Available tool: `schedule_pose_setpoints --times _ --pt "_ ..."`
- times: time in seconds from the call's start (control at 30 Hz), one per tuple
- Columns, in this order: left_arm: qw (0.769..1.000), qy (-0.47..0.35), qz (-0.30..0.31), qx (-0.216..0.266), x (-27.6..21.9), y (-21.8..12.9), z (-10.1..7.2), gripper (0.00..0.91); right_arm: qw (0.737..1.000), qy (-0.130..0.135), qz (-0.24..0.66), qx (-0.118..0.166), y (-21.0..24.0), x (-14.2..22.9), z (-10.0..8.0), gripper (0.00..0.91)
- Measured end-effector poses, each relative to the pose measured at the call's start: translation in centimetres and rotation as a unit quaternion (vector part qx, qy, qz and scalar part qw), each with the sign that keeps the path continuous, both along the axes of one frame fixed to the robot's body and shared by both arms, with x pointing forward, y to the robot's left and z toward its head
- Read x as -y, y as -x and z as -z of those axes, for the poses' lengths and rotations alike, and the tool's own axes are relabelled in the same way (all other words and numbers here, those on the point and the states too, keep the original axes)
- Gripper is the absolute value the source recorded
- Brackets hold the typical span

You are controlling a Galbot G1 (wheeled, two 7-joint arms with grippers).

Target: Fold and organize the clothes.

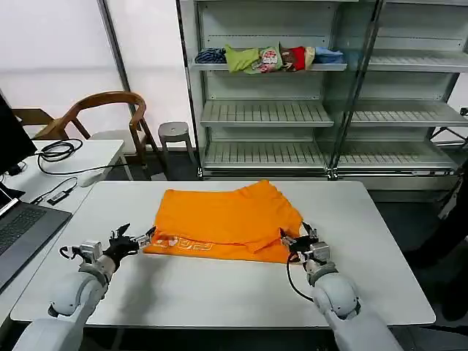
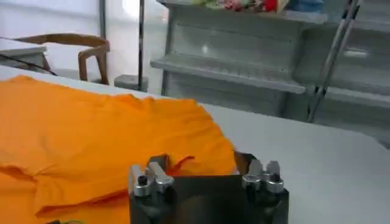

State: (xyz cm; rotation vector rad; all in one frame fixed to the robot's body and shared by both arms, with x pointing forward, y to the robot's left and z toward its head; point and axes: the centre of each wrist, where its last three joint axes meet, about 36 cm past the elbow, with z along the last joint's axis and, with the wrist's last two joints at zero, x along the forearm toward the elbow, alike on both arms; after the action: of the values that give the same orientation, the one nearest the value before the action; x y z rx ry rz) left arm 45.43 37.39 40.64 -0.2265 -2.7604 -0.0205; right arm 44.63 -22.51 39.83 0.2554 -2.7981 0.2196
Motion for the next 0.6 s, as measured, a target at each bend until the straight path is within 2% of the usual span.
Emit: schedule_pose_setpoints --times 0.27,0.6 --pt "1.0 -0.004 0.015 -0.014 2.0 1.9 0.1 0.907 1.0 -0.002 0.005 -0.014 2.7 0.5 0.4 0.907" --pt "0.999 -0.021 0.006 -0.031 2.7 2.3 0.6 0.907 0.999 -0.007 0.008 -0.033 4.8 0.9 1.0 0.907"
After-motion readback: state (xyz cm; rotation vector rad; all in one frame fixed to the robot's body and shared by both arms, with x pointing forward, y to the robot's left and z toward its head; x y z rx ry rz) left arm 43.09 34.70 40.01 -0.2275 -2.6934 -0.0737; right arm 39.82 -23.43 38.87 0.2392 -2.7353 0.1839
